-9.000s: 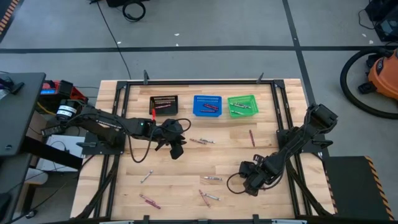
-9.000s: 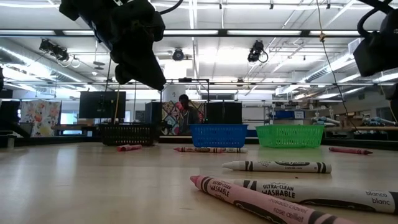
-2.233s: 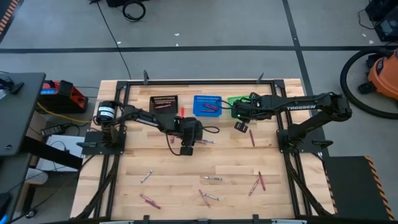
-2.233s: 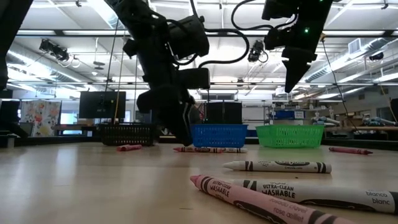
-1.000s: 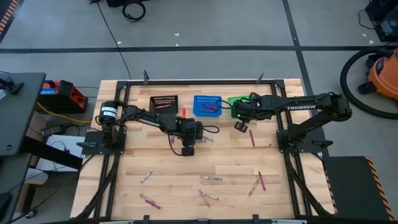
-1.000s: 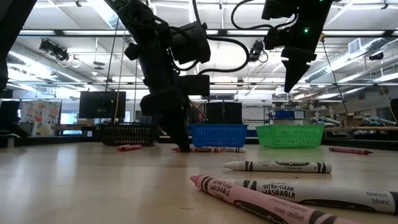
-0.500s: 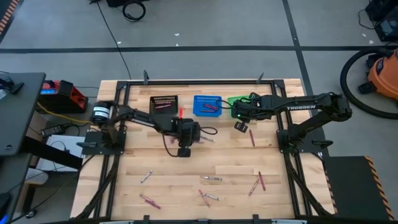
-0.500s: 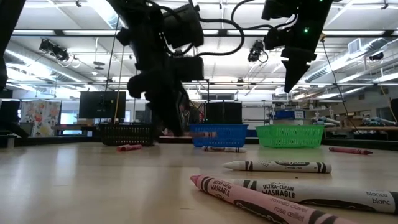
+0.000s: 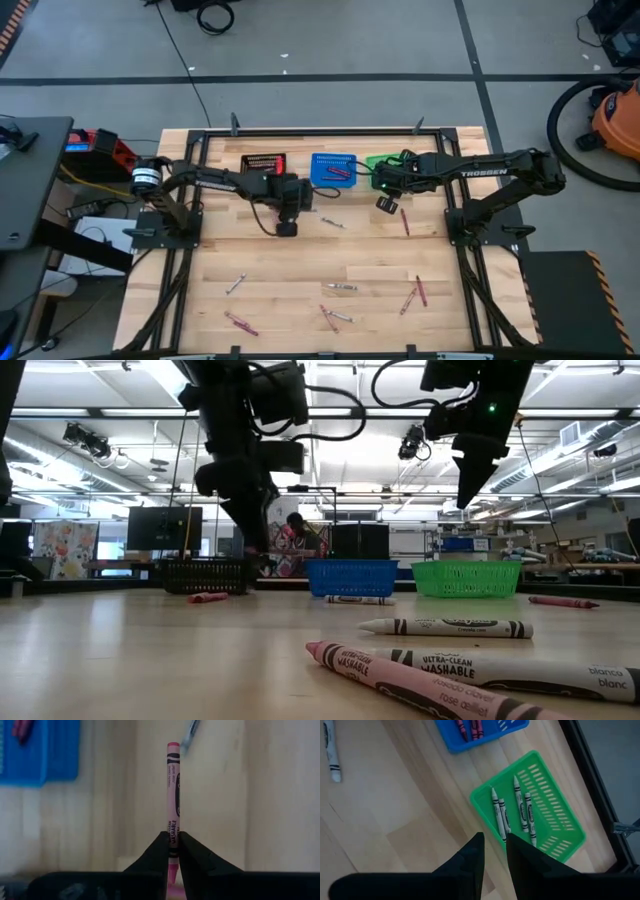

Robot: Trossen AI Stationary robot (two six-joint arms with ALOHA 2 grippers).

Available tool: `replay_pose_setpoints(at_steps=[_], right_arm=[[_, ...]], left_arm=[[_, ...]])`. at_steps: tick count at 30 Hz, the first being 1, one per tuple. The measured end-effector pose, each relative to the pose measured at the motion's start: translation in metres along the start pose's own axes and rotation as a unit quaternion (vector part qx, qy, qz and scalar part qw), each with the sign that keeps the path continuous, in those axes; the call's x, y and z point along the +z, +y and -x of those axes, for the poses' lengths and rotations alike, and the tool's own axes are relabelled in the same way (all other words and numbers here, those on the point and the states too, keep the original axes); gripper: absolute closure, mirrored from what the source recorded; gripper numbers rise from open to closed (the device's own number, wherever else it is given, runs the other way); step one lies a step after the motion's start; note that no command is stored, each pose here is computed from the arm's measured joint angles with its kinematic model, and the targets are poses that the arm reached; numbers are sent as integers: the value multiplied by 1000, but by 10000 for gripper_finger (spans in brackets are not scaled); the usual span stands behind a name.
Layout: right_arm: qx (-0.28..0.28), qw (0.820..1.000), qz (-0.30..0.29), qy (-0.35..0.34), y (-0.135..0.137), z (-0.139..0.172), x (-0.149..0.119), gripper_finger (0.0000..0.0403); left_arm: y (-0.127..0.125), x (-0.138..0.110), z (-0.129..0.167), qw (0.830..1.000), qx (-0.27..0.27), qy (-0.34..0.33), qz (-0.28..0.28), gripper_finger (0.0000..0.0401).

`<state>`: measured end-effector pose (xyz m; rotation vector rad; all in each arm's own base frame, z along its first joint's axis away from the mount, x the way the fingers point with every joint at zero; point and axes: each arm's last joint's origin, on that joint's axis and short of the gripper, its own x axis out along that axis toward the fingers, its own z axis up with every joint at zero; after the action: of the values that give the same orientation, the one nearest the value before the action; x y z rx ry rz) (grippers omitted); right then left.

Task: Sort crayons
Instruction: Put the pink crayon into the black bin

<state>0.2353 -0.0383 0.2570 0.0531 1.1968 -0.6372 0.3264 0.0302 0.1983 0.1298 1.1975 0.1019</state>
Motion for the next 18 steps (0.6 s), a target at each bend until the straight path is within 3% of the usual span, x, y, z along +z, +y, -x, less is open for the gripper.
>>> replay_pose_setpoints(at_steps=[18], right_arm=[[1, 1000, -1, -3, 0, 0, 1, 315]], left_arm=[[76, -39, 39, 993, 48, 62, 89, 364]])
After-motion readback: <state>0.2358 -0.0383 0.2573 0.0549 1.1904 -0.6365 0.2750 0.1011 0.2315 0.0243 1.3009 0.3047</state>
